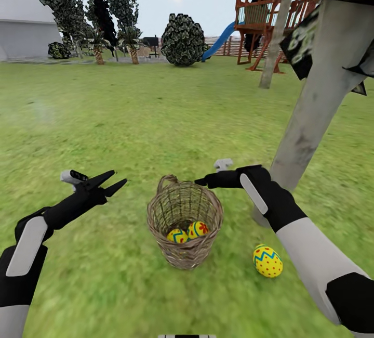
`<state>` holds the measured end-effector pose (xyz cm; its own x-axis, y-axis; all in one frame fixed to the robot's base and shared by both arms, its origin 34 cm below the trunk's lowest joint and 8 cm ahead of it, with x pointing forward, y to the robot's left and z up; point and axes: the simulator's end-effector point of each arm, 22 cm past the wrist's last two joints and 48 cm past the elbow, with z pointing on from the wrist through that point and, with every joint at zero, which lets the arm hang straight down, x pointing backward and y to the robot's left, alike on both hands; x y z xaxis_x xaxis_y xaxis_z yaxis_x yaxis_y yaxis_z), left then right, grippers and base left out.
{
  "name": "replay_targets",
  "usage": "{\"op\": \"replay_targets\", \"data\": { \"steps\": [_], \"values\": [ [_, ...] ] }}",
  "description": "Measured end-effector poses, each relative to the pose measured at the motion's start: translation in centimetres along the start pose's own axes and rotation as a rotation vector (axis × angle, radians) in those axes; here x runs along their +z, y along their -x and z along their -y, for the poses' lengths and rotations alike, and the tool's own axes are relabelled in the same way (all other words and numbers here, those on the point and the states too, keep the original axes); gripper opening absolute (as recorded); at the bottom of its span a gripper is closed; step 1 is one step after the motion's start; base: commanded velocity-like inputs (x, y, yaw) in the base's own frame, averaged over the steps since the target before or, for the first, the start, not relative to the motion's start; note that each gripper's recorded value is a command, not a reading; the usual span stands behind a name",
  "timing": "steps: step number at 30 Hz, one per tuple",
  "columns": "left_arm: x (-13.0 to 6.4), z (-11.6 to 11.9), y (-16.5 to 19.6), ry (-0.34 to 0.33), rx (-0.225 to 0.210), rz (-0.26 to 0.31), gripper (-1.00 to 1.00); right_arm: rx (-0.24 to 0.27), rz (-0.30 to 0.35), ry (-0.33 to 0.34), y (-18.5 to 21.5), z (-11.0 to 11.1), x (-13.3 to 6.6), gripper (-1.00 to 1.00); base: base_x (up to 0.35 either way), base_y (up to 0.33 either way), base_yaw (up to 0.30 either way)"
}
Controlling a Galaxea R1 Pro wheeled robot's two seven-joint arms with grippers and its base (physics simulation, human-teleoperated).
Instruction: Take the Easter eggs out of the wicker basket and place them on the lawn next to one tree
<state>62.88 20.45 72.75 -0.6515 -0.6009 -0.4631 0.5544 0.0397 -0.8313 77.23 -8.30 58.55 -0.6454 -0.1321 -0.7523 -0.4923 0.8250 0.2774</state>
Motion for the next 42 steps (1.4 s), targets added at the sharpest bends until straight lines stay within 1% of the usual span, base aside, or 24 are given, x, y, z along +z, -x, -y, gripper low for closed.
{"op": "replay_targets", "data": {
  "steps": [1, 4, 7, 9, 17, 21, 23, 24, 26, 28, 29, 32, 37, 39, 42],
  "values": [
    [-0.3, -0.1, 0.2, 0.003, -0.001, 0.009, 1.00, 0.004, -0.007, -0.004, -0.4, 0.1, 0.1, 1.00, 0.016, 0.114, 0.000],
    [-0.4, -0.2, 0.2, 0.006, 0.000, 0.012, 1.00, 0.009, -0.020, -0.006, -0.9, 0.2, 0.2, 1.00, 0.007, 0.231, 0.000],
    [-0.4, -0.2, 0.2, 0.007, 0.000, 0.013, 1.00, 0.022, -0.064, -0.007, -1.8, 0.2, 0.1, 1.00, 0.002, 0.309, -0.046],
    [-0.4, -0.1, 0.2, 0.005, 0.001, 0.013, 1.00, 0.028, -0.082, -0.009, -2.2, 0.1, 0.0, 1.00, 0.000, 0.330, -0.160],
    [-0.3, 0.4, 0.3, -0.002, 0.005, 0.014, 1.00, 0.028, -0.088, -0.033, -2.1, 0.5, -0.4, 1.00, 0.000, 0.336, -0.208],
    [-0.3, 0.6, 0.3, -0.003, 0.008, 0.014, 1.00, 0.035, -0.102, -0.086, -2.7, 1.8, -0.4, 1.00, 0.015, 0.189, -0.197],
    [-0.3, 0.6, 0.3, -0.003, 0.010, 0.013, 1.00, 0.042, -0.119, -0.124, -3.4, 2.8, -0.2, 1.00, 0.004, 0.043, -0.068],
    [-0.3, 0.6, 0.3, -0.003, 0.010, 0.013, 1.00, 0.047, -0.138, -0.159, -4.2, 3.6, 0.0, 1.00, 0.033, 0.019, -0.030],
    [-0.3, 0.7, 0.3, -0.003, 0.010, 0.013, 1.00, 0.054, -0.180, -0.202, -5.8, 4.1, 0.9, 1.00, 0.156, 0.010, -0.016],
    [-0.3, 0.7, 0.3, -0.003, 0.011, 0.013, 1.00, 0.056, -0.224, -0.238, -7.5, 4.2, 1.7, 1.00, 0.269, 0.004, -0.006],
    [-0.3, 0.7, 0.3, -0.003, 0.011, 0.013, 1.00, 0.055, -0.243, -0.251, -8.2, 3.8, 2.2, 1.00, 0.306, 0.002, -0.003],
    [-0.3, 0.7, 0.3, -0.004, 0.010, 0.014, 1.00, 0.051, -0.261, -0.257, -8.7, 3.0, 2.8, 1.00, 0.164, 0.001, -0.001],
    [-0.3, 0.6, 0.3, -0.002, 0.009, 0.012, 1.00, 0.067, -0.335, -0.248, -10.7, 2.0, 3.4, 1.00, 0.025, 0.000, 0.000],
    [-0.3, 0.6, 0.3, -0.002, 0.009, 0.012, 1.00, 0.073, -0.350, -0.248, -11.3, 2.0, 3.5, 1.00, 0.004, 0.000, 0.000],
    [-0.4, 0.3, 0.2, 0.002, 0.001, 0.015, 1.00, 0.098, -0.397, -0.251, -13.1, 2.3, 3.8, 1.00, 0.000, 0.000, 0.000]
  ]
}}
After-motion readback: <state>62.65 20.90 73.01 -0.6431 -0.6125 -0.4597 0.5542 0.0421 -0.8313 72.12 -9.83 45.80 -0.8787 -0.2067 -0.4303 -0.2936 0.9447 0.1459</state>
